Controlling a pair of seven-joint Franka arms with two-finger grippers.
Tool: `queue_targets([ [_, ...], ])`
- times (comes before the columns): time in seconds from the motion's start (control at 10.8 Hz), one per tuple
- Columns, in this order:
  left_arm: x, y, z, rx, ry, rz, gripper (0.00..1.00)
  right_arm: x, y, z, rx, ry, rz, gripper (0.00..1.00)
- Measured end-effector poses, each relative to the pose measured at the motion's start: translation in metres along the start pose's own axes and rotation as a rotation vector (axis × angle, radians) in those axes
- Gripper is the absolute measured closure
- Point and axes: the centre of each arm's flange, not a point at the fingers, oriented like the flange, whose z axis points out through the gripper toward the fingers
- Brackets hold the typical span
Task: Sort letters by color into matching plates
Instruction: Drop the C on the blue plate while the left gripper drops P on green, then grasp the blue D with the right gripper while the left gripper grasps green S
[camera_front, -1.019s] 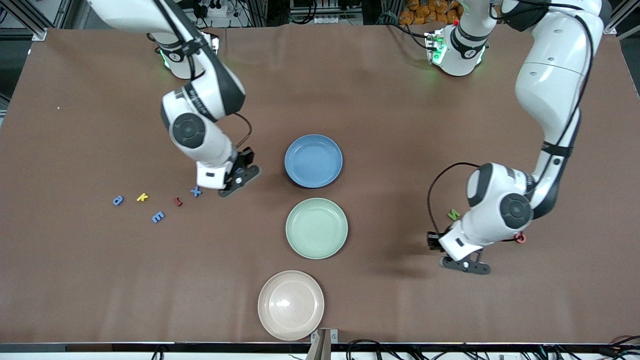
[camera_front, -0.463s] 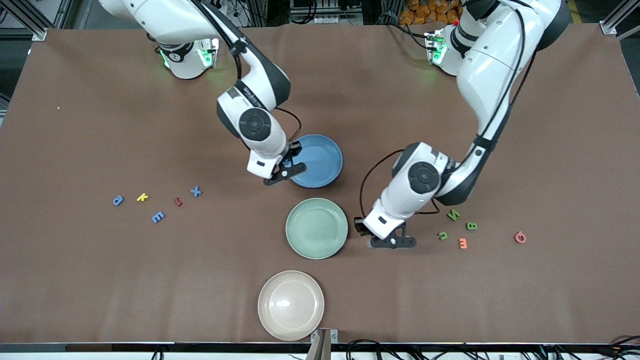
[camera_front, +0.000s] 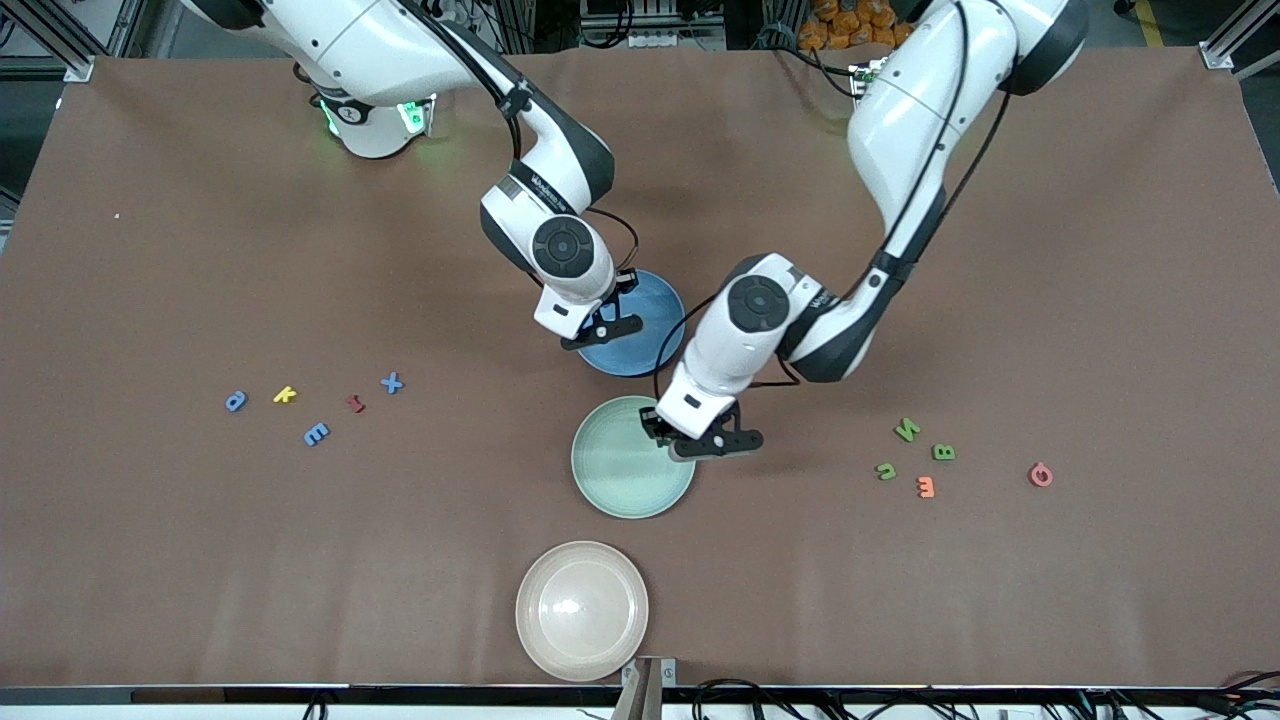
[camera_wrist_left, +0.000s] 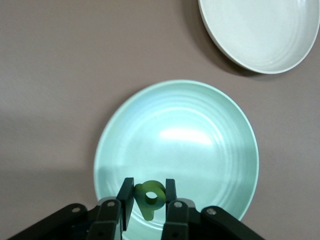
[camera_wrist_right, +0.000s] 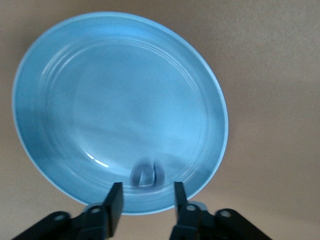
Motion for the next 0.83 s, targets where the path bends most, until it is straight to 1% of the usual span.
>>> queue_targets([
  [0.09, -0.011, 0.005, 0.009, 0.011, 0.013, -0.024, 0.71, 0.001, 0.001, 0.004, -0.001, -0.006, 0.010, 0.38],
  [0.28, -0.015, -0.001, 0.024, 0.038, 0.028, -0.062, 0.71, 0.006, 0.006, 0.002, 0.002, -0.004, 0.024, 0.09],
  [0.37, -0.009, -0.007, 0.025, 0.046, 0.036, -0.069, 0.68, 0.010, 0.015, -0.004, -0.002, -0.014, 0.038, 0.00],
  [0.56, 0.007, -0.019, 0.023, 0.065, 0.056, -0.085, 0.44, 0.019, 0.056, -0.035, -0.027, -0.063, 0.091, 0.00],
  [0.65, 0.014, -0.028, 0.021, 0.096, 0.052, -0.093, 0.30, 0.022, 0.090, -0.063, -0.036, -0.084, 0.108, 0.00],
  [0.83, 0.034, -0.053, 0.017, 0.168, 0.033, -0.090, 0.03, 0.020, 0.159, -0.122, -0.047, -0.089, 0.153, 0.00],
])
